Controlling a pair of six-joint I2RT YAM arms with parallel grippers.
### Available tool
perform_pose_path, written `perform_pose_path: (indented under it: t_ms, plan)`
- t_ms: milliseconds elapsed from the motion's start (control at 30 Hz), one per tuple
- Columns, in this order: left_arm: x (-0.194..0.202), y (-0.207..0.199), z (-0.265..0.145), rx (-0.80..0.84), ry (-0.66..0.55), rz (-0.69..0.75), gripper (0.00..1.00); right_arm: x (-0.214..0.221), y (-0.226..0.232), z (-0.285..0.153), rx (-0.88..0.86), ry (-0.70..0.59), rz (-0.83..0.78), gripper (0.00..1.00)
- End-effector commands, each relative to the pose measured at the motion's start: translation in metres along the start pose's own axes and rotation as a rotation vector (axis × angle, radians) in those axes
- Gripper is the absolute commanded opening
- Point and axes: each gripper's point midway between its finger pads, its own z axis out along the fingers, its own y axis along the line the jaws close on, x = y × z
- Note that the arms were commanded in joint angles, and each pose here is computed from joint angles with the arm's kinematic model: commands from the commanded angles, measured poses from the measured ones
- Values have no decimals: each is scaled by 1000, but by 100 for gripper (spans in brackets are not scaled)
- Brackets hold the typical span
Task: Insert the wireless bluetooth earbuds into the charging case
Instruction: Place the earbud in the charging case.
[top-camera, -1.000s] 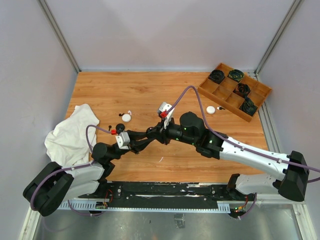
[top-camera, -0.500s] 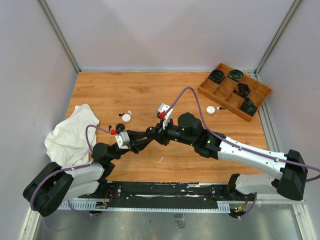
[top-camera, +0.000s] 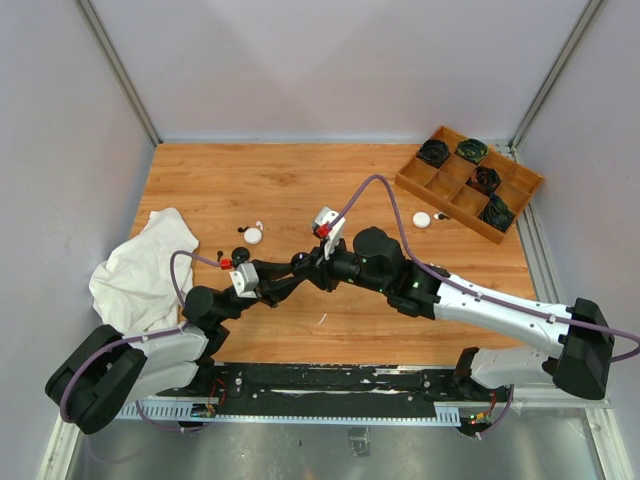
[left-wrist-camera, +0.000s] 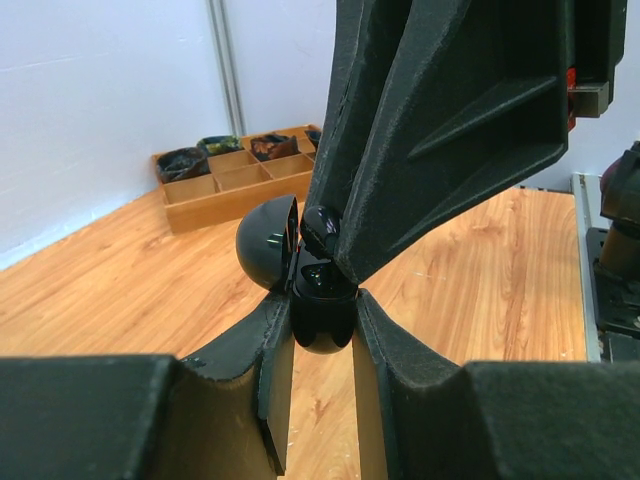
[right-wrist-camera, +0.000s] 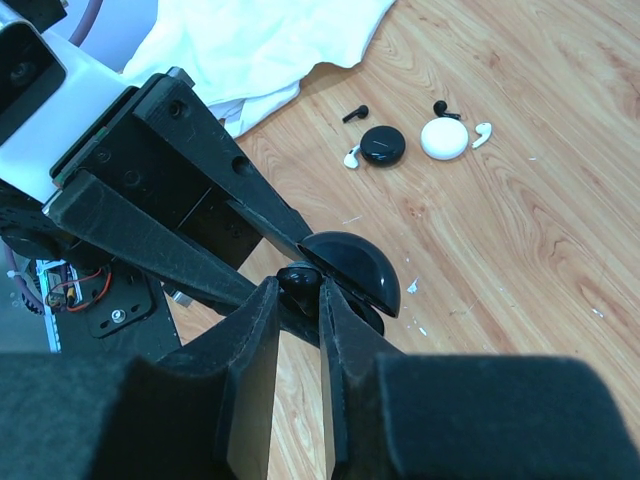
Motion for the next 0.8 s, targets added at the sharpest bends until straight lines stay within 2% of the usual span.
perform_pose_path:
  t_ms: [0, 233, 600, 767]
  plan:
    - [-12, 4, 0, -19, -47, 25, 0, 5, -1, 3, 28, 5, 12, 20]
    - [-12, 4, 0, -20, -46, 24, 0, 5, -3, 3, 41, 11, 14, 25]
    - [-10, 6, 1, -30, -36, 19, 0, -9, 2, -3, 17, 11, -15, 41]
    - [-8, 9, 1, -42, -29, 17, 0, -23, -9, -15, 75, 2, -73, 46]
